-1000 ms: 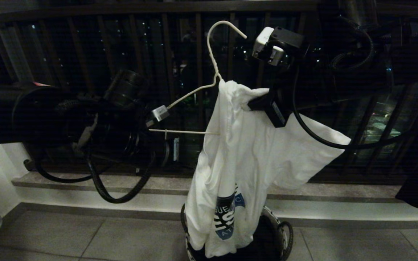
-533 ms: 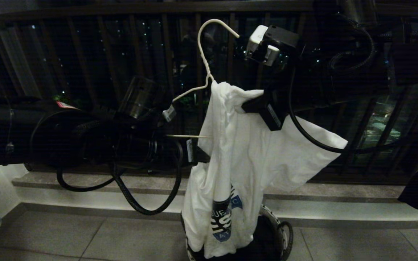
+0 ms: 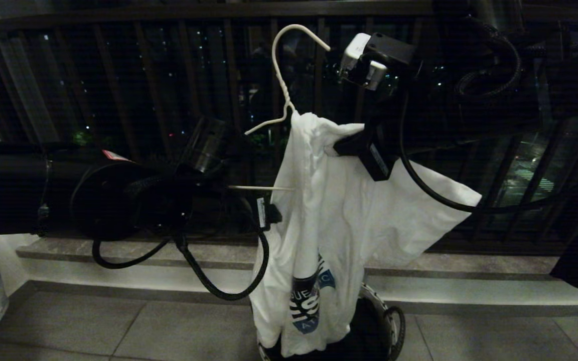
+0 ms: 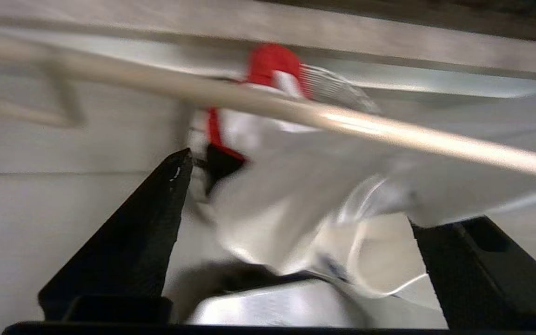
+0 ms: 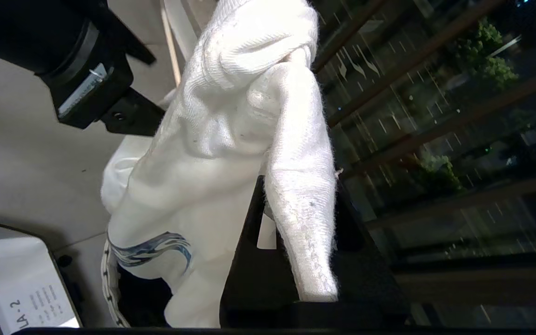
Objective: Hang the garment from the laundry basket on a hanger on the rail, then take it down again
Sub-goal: Hang the clothes on the clothes rack
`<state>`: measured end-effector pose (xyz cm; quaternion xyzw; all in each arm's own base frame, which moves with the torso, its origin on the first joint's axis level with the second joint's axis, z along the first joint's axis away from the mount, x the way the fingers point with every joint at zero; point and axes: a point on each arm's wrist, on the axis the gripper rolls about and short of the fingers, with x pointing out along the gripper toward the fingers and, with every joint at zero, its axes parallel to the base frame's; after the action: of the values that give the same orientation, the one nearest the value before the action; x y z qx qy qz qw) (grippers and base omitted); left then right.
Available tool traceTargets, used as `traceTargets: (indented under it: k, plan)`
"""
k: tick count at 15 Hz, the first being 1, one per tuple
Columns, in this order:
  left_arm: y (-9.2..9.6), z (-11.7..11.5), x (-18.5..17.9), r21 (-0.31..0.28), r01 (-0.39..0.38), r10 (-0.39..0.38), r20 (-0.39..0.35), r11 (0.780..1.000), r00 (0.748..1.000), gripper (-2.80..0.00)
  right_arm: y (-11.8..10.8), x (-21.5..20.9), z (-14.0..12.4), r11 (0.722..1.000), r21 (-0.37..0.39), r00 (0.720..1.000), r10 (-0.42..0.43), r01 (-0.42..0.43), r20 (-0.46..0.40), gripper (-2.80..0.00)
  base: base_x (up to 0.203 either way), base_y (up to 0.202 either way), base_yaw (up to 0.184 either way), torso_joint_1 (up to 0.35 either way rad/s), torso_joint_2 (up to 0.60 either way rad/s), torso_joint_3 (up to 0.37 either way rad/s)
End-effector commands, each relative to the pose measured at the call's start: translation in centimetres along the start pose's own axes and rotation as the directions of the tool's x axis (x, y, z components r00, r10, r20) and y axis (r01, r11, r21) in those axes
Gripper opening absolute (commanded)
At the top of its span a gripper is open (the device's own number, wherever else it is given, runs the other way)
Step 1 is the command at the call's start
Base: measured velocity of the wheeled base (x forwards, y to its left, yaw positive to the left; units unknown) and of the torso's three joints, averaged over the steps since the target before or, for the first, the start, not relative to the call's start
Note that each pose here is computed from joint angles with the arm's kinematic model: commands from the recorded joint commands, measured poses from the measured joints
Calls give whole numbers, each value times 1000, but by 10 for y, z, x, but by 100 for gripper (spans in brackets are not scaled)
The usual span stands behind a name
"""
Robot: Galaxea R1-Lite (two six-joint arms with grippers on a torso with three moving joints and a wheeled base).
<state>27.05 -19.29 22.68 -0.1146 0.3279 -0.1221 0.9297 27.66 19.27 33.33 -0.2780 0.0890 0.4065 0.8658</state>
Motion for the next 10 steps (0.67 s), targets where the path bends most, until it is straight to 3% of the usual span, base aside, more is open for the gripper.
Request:
traceTargets:
  k: [1,6,8,10]
  plan:
    - [2,-3,1,34,-69,69,-7,997,998,0,-3,1,-2,1000,0,1000,-7,7,-5,-280,0,0,0,0,0,0]
    - [5,1,-1,60,-222,221,30,973,975,0,-7,0,-3,1000,5,1000,-21,21,-10,-280,0,0,0,0,0,0]
    - [5,3,-2,53,-216,214,36,975,976,0,-7,-3,-3,1000,4,1000,-22,22,-7,-280,0,0,0,0,0,0]
    - [3,6,-12,46,-159,158,31,986,987,0,-7,-3,-3,1000,5,1000,-24,24,-7,-280,0,0,0,0,0,0]
